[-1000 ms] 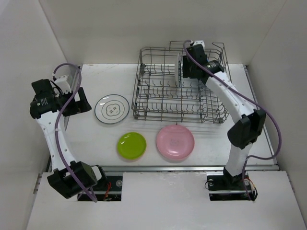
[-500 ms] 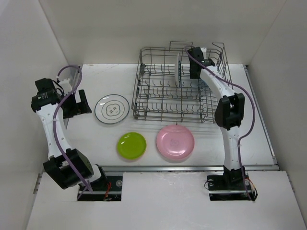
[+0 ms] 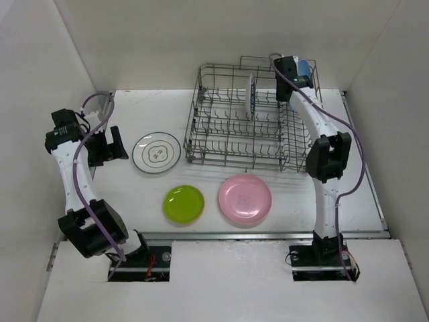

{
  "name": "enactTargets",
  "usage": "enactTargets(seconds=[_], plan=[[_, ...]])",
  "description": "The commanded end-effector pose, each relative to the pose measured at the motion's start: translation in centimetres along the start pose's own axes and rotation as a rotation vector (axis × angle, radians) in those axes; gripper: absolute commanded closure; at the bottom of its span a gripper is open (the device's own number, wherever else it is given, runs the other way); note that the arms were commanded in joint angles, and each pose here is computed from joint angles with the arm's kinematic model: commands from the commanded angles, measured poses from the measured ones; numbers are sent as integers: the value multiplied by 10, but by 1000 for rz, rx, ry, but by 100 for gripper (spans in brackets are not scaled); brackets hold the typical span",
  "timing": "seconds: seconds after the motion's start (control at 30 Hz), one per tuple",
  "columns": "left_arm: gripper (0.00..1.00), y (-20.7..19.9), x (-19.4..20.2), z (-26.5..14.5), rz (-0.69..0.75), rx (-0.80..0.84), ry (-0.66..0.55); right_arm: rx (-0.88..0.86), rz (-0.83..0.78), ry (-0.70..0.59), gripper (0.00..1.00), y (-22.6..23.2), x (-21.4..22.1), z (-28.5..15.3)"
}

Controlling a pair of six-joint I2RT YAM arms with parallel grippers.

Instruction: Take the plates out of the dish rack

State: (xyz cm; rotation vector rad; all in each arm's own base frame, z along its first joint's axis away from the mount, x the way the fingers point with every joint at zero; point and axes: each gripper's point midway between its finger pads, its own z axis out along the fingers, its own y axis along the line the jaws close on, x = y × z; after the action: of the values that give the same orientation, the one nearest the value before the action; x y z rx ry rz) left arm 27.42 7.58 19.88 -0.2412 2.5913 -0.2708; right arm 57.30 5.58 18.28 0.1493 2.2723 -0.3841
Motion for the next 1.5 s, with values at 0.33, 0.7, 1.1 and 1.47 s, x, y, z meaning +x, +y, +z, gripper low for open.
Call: enactTargets(seconds=[0.33, 0.7, 1.1, 1.47], plan=[[0, -3, -14, -3, -4, 18, -45, -361, 65, -453, 100, -1, -112, -246], [0, -6, -13, -15, 6, 5, -66, -794, -356, -241, 100, 106, 117, -415], [0, -22, -4, -33, 24, 36, -103, -361, -654, 76, 100, 106, 304, -364], [0, -20, 12, -52, 143, -26, -144, -31, -816, 106, 46, 105, 333, -304]])
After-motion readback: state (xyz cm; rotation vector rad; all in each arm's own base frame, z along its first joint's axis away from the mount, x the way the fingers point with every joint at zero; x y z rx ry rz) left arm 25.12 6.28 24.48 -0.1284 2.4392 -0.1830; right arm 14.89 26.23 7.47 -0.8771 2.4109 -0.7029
